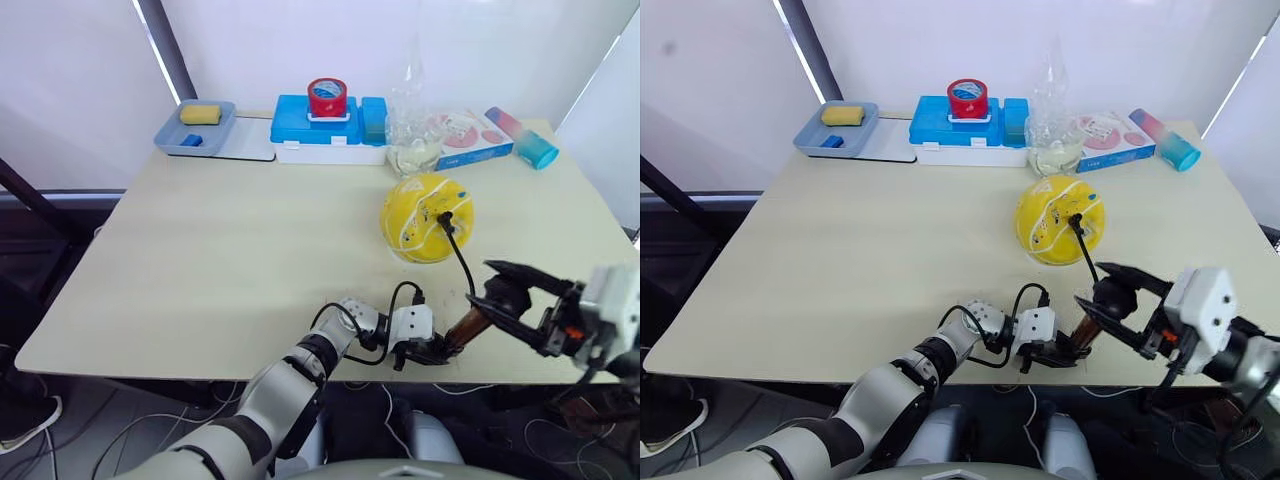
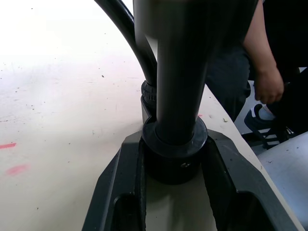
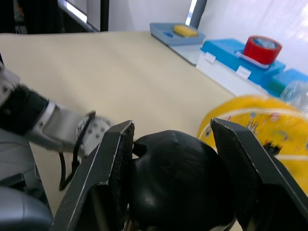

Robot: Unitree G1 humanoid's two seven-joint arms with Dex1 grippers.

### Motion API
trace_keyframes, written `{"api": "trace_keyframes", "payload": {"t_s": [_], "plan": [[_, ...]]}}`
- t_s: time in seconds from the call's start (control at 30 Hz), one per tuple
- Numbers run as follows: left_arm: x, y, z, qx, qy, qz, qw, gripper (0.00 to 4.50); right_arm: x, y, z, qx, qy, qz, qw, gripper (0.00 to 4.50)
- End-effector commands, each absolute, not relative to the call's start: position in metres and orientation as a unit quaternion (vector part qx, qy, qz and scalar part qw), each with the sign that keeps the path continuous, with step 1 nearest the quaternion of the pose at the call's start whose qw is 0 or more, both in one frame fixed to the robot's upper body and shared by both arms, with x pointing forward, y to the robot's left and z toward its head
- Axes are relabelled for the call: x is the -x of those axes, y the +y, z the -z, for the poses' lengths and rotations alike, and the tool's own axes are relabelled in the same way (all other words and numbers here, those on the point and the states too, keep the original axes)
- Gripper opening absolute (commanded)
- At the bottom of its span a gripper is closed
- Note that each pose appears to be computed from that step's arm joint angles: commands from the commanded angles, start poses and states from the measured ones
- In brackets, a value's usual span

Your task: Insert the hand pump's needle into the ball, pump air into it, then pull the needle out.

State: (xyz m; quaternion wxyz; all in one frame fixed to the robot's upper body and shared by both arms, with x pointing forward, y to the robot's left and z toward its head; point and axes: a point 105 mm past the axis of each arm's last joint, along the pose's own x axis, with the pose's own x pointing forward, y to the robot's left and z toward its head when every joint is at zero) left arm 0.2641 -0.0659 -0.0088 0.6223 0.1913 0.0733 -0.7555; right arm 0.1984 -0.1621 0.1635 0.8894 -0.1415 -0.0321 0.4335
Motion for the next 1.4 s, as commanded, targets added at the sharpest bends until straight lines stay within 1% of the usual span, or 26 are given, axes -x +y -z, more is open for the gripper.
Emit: {"api": "trace_keyframes", "payload": {"t_s": [0.03, 0.1, 0.23, 0.4, 0.47, 0.6, 0.73, 0.83, 1.1, 1.17, 1.23, 1.3, 1.4], "plan": [[-0.266, -0.059, 0.023, -0.196, 0.114, 0.74, 0.633, 1.11, -0.198, -0.16, -0.133, 0.136, -0.005, -0.448, 0.884, 2.04], [-0.266, -0.059, 0.022, -0.197, 0.114, 0.74, 0.634, 1.11, -0.201, -0.163, -0.127, 0.147, -0.011, -0.447, 0.882, 2.04], [-0.267, -0.057, 0.023, -0.198, 0.114, 0.739, 0.634, 1.11, -0.204, -0.165, -0.135, 0.163, -0.03, -0.449, 0.878, 2.04], [-0.267, -0.055, 0.024, -0.2, 0.116, 0.738, 0.634, 1.11, -0.205, -0.17, -0.163, 0.187, -0.062, -0.444, 0.874, 2.04], [-0.267, -0.055, 0.024, -0.2, 0.116, 0.738, 0.634, 1.11, -0.204, -0.172, -0.179, 0.186, -0.079, -0.441, 0.875, 2.04], [-0.264, -0.053, 0.027, -0.201, 0.119, 0.743, 0.627, 1.11, -0.197, -0.172, -0.208, 0.194, -0.105, -0.445, 0.868, 2.04], [-0.264, -0.053, 0.027, -0.202, 0.119, 0.744, 0.626, 1.11, -0.194, -0.174, -0.232, 0.199, -0.123, -0.44, 0.867, 2.04], [-0.264, -0.054, 0.026, -0.202, 0.118, 0.744, 0.626, 1.11, -0.192, -0.176, -0.256, 0.201, -0.147, -0.437, 0.864, 2.04], [-0.264, -0.055, 0.025, -0.205, 0.118, 0.746, 0.622, 1.11, -0.186, -0.183, -0.291, 0.19, -0.163, -0.427, 0.869, 2.04], [-0.264, -0.056, 0.025, -0.206, 0.117, 0.746, 0.622, 1.11, -0.186, -0.186, -0.296, 0.189, -0.16, -0.424, 0.871, 2.03], [-0.265, -0.056, 0.024, -0.207, 0.116, 0.745, 0.623, 1.11, -0.187, -0.187, -0.293, 0.187, -0.148, -0.428, 0.872, 2.02], [-0.265, -0.057, 0.024, -0.209, 0.116, 0.747, 0.621, 1.11, -0.189, -0.186, -0.286, 0.184, -0.132, -0.434, 0.872, 2.02], [-0.265, -0.057, 0.023, -0.21, 0.115, 0.747, 0.62, 1.11, -0.196, -0.186, -0.262, 0.176, -0.099, -0.438, 0.876, 2.02]]}}
